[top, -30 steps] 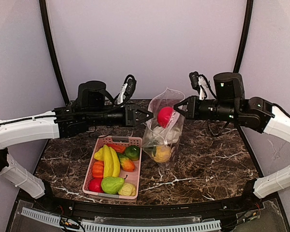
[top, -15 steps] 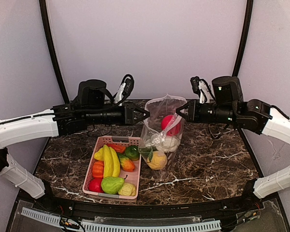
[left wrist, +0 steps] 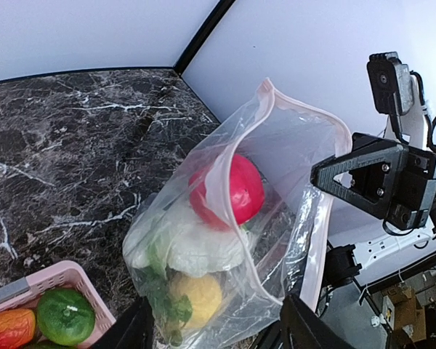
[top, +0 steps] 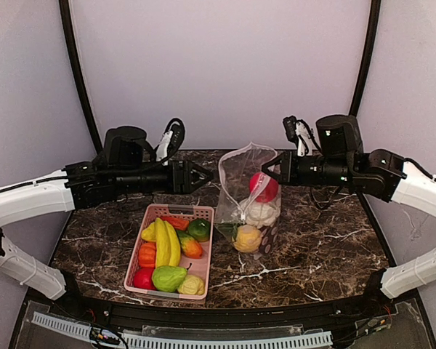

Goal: Place the food in the zip-top bag and seal the zipper
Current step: Adjust the zipper food storage bag at the center of the board, then pick up the fake fruit from the bin.

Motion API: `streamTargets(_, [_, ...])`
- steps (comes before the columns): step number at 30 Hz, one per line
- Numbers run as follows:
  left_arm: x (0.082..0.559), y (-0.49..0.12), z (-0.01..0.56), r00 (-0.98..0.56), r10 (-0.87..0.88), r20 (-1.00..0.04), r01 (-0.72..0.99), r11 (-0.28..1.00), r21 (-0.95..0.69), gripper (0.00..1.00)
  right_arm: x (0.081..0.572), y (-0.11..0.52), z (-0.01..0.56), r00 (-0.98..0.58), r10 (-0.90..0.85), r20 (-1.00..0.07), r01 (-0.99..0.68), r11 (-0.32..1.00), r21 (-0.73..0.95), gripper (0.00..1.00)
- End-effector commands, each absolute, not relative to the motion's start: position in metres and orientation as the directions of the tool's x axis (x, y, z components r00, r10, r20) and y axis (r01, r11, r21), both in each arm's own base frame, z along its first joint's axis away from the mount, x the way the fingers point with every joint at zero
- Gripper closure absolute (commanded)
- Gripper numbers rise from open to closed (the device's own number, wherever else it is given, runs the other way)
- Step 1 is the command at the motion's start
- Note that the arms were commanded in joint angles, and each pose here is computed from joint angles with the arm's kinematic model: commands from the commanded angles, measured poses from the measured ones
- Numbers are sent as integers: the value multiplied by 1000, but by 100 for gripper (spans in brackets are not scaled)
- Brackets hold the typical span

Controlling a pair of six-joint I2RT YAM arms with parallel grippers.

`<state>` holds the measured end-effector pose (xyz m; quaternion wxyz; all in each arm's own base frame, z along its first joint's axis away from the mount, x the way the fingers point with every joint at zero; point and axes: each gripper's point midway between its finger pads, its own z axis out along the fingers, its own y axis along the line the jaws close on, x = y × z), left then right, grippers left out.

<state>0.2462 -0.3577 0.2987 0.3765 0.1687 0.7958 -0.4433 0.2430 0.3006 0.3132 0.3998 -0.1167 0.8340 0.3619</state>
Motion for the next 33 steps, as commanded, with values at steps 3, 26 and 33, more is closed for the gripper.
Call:
streamTargets(3, [237, -314, 257, -686, -2, -728, 525, 691, -497, 34, 248, 313, 316, -654, 110, -748, -503, 676, 539, 100])
streamTargets(26, [212, -238, 132, -862, -70, -502, 231, 827, -513, 35, 246, 321, 311, -669, 95, -737, -514, 657, 552, 100])
streamTargets(33, [209, -237, 120, -874, -93, -478, 202, 823, -530, 39, 247, 321, 310, -668, 94, -738, -514, 659, 549, 100])
